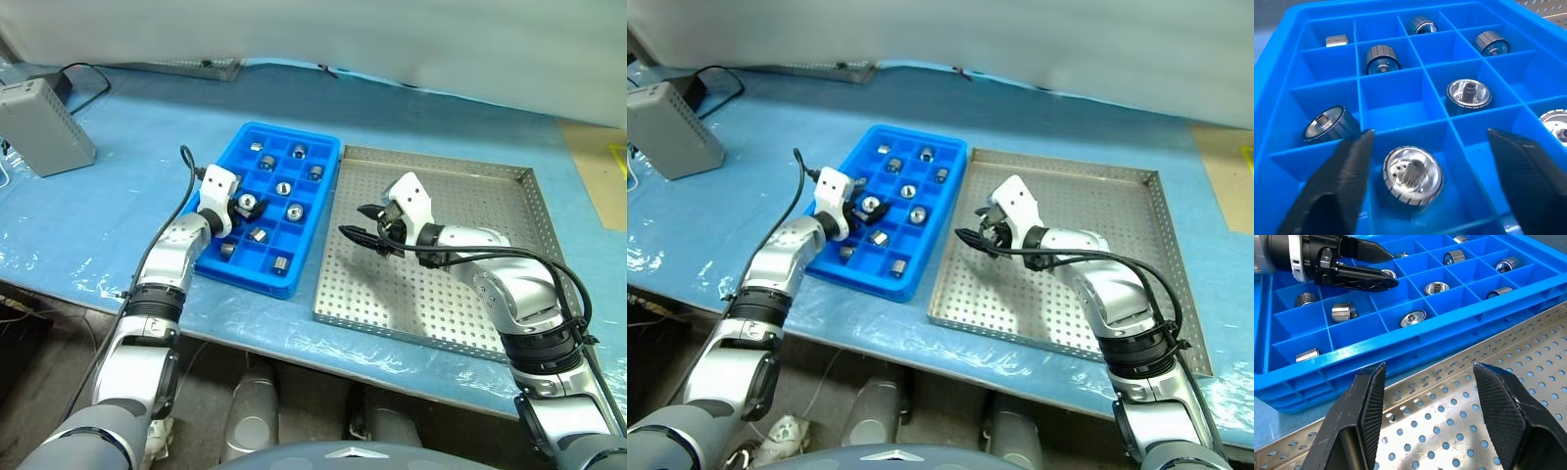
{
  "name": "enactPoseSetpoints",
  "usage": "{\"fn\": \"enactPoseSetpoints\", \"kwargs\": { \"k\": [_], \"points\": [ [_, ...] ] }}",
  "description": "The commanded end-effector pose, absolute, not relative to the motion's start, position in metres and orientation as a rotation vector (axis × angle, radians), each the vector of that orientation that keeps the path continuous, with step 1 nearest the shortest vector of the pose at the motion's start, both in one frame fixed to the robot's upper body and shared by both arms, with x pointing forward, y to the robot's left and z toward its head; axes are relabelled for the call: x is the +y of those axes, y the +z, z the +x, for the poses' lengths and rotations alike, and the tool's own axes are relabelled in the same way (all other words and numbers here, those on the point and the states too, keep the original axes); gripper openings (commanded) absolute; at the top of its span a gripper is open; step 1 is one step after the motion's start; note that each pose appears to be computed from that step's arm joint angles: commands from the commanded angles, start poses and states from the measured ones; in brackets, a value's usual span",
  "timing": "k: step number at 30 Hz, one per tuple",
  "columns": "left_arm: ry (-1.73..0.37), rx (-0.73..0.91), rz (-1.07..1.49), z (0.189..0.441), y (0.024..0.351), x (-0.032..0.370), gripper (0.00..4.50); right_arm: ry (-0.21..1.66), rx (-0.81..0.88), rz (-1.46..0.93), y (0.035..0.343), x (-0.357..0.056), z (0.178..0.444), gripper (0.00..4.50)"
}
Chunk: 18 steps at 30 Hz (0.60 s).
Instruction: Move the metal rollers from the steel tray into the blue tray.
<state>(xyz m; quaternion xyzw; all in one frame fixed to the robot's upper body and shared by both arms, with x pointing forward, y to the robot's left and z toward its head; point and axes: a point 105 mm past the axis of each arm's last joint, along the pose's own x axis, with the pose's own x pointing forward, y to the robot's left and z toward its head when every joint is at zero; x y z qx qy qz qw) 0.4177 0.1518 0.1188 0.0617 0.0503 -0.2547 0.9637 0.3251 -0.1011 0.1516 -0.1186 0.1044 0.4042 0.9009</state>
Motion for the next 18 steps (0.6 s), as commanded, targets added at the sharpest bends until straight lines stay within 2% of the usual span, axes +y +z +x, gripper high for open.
{"fn": "enactPoseSetpoints", "kwargs": {
  "k": [1, 4, 6, 11, 18],
  "points": [
    [-0.567, -0.033, 0.115, 0.420, 0.166, 0.150, 4.02, 0.850, 0.149, -0.237, 0.169, -0.102, 0.322, 2.95],
    [-0.705, -0.131, 0.089, 0.409, 0.195, 0.133, 4.02, 0.846, 0.148, -0.232, 0.171, -0.112, 0.318, 2.95],
    [-0.811, -0.152, 0.097, 0.401, 0.201, 0.118, 4.02, 0.820, 0.153, -0.236, 0.167, -0.125, 0.315, 2.95],
    [-1.014, -0.096, 0.226, 0.384, 0.175, 0.082, 4.02, 0.607, 0.166, -0.311, 0.151, -0.166, 0.326, 2.95],
    [-1.105, -0.089, 0.195, 0.376, 0.172, 0.059, 4.02, 0.483, 0.179, -0.327, 0.138, -0.178, 0.322, 2.95]
  ]
}}
